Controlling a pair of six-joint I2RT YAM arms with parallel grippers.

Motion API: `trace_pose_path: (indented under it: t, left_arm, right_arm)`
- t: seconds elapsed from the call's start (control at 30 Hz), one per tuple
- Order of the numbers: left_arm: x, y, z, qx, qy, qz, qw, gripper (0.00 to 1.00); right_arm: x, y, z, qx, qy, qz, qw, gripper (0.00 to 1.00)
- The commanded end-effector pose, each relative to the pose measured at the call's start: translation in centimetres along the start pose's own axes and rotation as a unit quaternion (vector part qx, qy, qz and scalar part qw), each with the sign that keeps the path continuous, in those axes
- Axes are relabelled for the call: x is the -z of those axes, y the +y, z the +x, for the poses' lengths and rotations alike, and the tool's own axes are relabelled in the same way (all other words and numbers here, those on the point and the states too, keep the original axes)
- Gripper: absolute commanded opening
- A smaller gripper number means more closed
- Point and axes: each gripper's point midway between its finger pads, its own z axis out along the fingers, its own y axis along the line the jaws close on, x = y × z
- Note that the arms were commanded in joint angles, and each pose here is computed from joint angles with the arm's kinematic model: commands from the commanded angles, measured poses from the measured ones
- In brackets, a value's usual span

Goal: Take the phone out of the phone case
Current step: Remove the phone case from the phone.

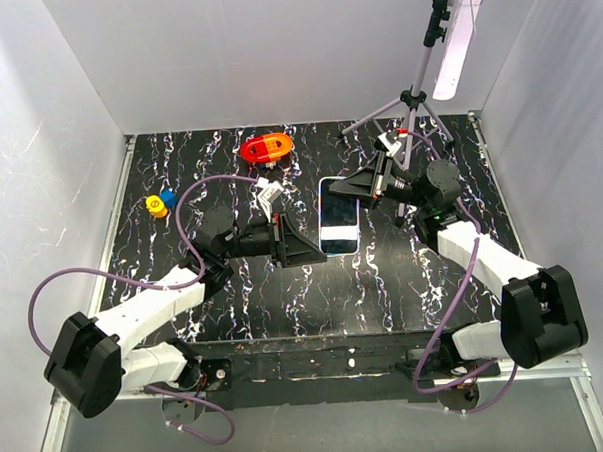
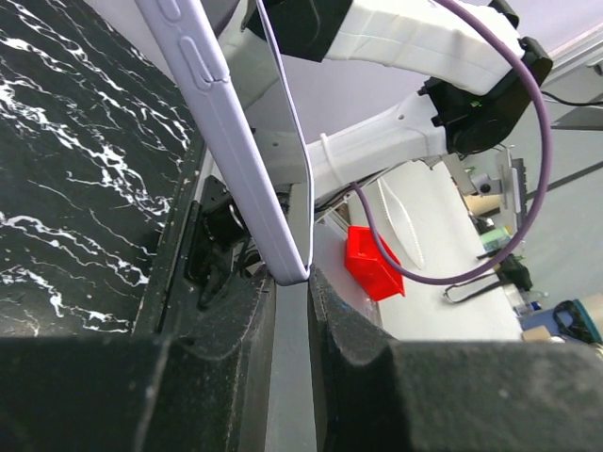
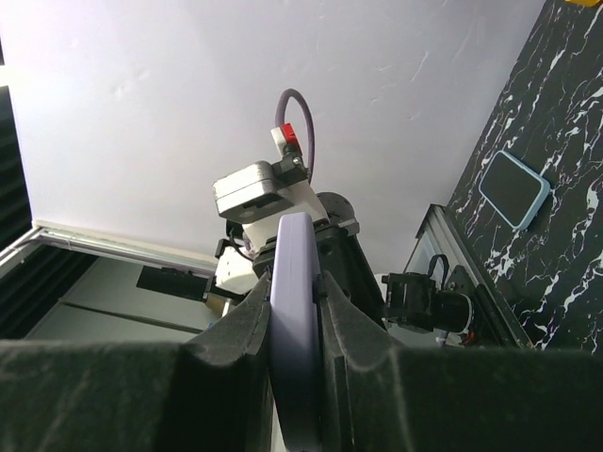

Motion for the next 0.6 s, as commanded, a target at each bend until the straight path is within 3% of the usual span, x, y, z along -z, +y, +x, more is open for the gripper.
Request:
trace_pose_path:
  t: [0.0,0.33,0.43,0.57]
  left_arm:
    - [1.0,7.2,0.9,0.020,-0.024,-0.147,0.989,0.00]
    - [1.0,5.8,-0.9,0.004,-0.039,-0.152,0.988,0.00]
    - [0.9,4.1,-0.7,0.007,-0.024,-0.119,0.993,0.35]
    - [1.0,1.8,-0.5,0.007,-0.022,-0.079,0.997,0.71]
  right_arm:
    - [-0.6,6.2,1.7,-0.045,0.025,-0.057,0.997,0.01]
    - [-1.5,4.1,1.3,-0.039,0.043,-0.032,0.998,0.01]
    - [-1.9,2.7,1.3,-0.008,0.040,0.008,0.999,0.01]
    - [-1.7,1.2,1.0,0.046,0.028,0.056,0.997,0.01]
